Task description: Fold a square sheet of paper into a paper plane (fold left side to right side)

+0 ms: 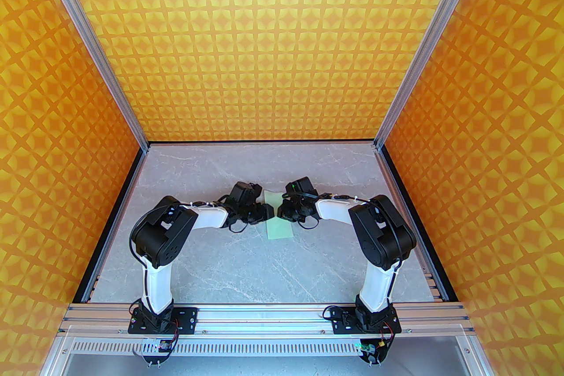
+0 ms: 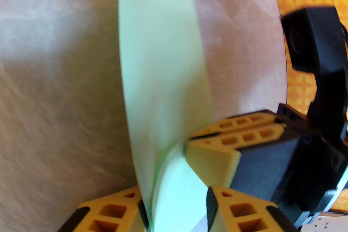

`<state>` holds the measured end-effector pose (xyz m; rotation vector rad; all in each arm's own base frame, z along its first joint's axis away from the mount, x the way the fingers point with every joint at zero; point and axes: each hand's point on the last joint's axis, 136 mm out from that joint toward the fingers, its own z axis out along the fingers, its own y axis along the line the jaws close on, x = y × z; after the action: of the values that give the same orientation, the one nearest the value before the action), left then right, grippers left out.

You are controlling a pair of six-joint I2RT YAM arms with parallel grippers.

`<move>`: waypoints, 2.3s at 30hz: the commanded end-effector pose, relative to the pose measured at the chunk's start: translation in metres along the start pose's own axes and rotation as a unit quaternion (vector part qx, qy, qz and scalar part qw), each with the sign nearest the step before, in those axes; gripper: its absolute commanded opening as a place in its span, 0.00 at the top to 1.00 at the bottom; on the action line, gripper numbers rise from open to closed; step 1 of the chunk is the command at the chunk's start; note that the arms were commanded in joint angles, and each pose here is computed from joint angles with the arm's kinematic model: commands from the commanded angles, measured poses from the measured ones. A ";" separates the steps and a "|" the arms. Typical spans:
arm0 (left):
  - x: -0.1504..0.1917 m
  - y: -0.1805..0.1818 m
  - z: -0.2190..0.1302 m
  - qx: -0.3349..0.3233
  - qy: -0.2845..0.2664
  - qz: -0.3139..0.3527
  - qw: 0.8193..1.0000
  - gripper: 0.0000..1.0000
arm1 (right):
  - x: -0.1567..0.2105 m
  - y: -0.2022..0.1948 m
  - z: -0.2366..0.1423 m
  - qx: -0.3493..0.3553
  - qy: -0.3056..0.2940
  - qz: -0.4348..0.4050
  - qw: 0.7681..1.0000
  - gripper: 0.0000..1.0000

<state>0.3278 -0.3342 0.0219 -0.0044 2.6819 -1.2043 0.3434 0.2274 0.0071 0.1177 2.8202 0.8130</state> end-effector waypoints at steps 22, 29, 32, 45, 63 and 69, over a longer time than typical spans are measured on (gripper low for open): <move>0.001 0.030 -0.153 -0.378 0.012 0.081 0.922 1.00 | -0.035 -0.017 -0.149 0.106 -0.253 0.001 0.962 0.02; 0.010 0.022 -0.212 -0.565 0.031 0.109 0.817 1.00 | -0.036 -0.049 -0.177 0.158 -0.282 0.027 0.946 0.01; 0.011 0.018 -0.199 -0.602 0.042 0.120 0.788 1.00 | -0.036 -0.056 -0.185 0.162 -0.290 0.028 0.943 0.01; 0.018 -0.026 -0.062 -0.472 0.094 0.077 0.873 0.67 | -0.017 -0.054 -0.177 0.126 -0.259 0.008 0.958 0.02; -0.023 0.014 -0.146 -0.279 -0.098 0.002 0.955 0.01 | 0.015 0.057 -0.059 -0.041 -0.128 0.024 0.991 0.95; -0.014 0.047 -0.161 -0.232 -0.147 -0.025 0.961 0.01 | 0.022 0.085 -0.007 -0.047 -0.102 0.041 0.993 1.00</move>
<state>0.3020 -0.1705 0.0840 -0.3078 2.7596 -0.3328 0.3048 0.2795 0.0488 0.1855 2.6583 0.8254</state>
